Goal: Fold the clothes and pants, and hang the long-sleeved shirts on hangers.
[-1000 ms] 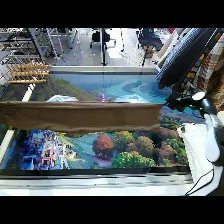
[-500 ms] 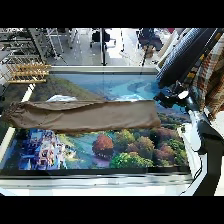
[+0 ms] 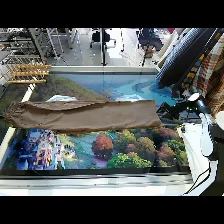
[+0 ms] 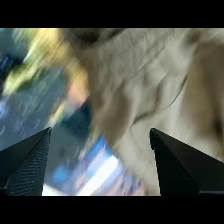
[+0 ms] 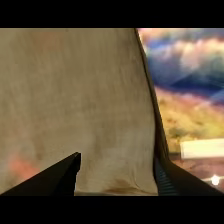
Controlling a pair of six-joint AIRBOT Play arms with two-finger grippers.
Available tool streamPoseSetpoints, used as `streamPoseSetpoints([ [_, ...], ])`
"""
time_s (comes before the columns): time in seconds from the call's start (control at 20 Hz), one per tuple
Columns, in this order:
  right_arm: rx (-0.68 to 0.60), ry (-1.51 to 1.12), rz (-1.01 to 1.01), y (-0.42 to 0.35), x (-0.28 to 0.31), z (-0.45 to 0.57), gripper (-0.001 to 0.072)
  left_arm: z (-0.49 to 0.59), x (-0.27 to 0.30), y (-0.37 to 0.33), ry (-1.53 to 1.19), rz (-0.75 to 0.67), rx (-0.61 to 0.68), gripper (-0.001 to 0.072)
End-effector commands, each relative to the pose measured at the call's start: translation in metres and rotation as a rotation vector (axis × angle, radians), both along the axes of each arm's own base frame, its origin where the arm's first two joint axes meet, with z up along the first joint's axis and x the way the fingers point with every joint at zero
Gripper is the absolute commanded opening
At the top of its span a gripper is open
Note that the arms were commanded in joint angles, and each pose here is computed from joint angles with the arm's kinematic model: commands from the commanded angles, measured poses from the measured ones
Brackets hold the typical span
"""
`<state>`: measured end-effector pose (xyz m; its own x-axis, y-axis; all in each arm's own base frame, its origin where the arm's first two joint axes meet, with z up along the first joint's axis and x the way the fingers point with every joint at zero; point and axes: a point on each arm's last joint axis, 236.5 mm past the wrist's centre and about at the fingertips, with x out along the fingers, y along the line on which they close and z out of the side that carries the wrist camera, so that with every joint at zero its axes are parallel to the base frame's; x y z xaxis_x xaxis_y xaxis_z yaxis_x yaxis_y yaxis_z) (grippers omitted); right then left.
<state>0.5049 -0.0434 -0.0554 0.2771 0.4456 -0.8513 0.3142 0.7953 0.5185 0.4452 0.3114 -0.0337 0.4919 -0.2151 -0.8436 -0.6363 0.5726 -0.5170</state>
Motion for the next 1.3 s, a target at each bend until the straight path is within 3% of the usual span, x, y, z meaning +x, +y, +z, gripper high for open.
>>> streamPoseSetpoints([
  [0.0,0.003,0.017,-0.006,-0.001,-0.004,-0.017,0.0549,-0.004,-0.024,-0.023,0.094,-0.081,-0.071,0.0635],
  [0.15,0.011,-0.047,-0.048,-0.013,0.014,-0.026,0.0548,-0.002,-0.017,-0.034,0.081,-0.108,-0.082,0.0635],
  [0.4,0.172,-0.084,0.009,0.007,0.017,-0.044,0.0539,0.019,0.014,-0.070,-0.046,-0.182,-0.158,0.0635],
  [0.5,0.241,-0.097,0.057,0.030,0.018,-0.047,0.0494,0.018,0.019,-0.085,-0.037,-0.217,-0.161,0.0635],
  [0.55,0.275,-0.104,0.072,0.040,0.019,-0.047,0.0405,0.018,0.024,-0.094,-0.040,-0.243,-0.157,0.0634],
  [0.6,0.308,-0.114,0.094,0.050,0.019,-0.045,0.0270,0.018,0.028,-0.104,-0.047,-0.291,-0.144,0.0620],
  [0.65,0.325,-0.131,0.124,0.057,0.018,-0.041,0.0180,0.018,0.033,-0.118,-0.053,-0.341,-0.134,0.0518],
  [0.7,0.331,-0.145,0.159,0.059,0.017,-0.034,0.0035,0.018,0.038,-0.132,-0.056,-0.387,-0.128,0.0367],
  [0.75,0.327,-0.143,0.194,0.058,0.013,-0.025,0.0018,0.018,0.042,-0.145,-0.055,-0.415,-0.128,0.0241],
  [0.8,0.282,-0.130,0.217,0.050,0.008,-0.019,0.0017,0.018,0.046,-0.158,-0.052,-0.443,-0.131,0.0152],
  [0.85,0.164,-0.084,0.211,0.030,0.002,-0.018,0.0016,0.018,0.048,-0.170,-0.050,-0.476,-0.132,0.0112],
  [1.0,-0.441,0.086,0.102,-0.097,-0.040,0.019,0.0016,0.017,0.055,-0.206,-0.052,-0.573,-0.127,0.0111],
  [1.05,-0.560,0.074,0.070,-0.125,-0.050,0.050,0.0016,0.012,0.058,-0.225,-0.044,-0.615,-0.134,0.0112],
  [1.25,-0.562,-0.023,0.043,-0.116,-0.053,0.103,0.0016,-0.025,0.061,-0.270,0.013,-0.710,-0.183,0.0111],
])
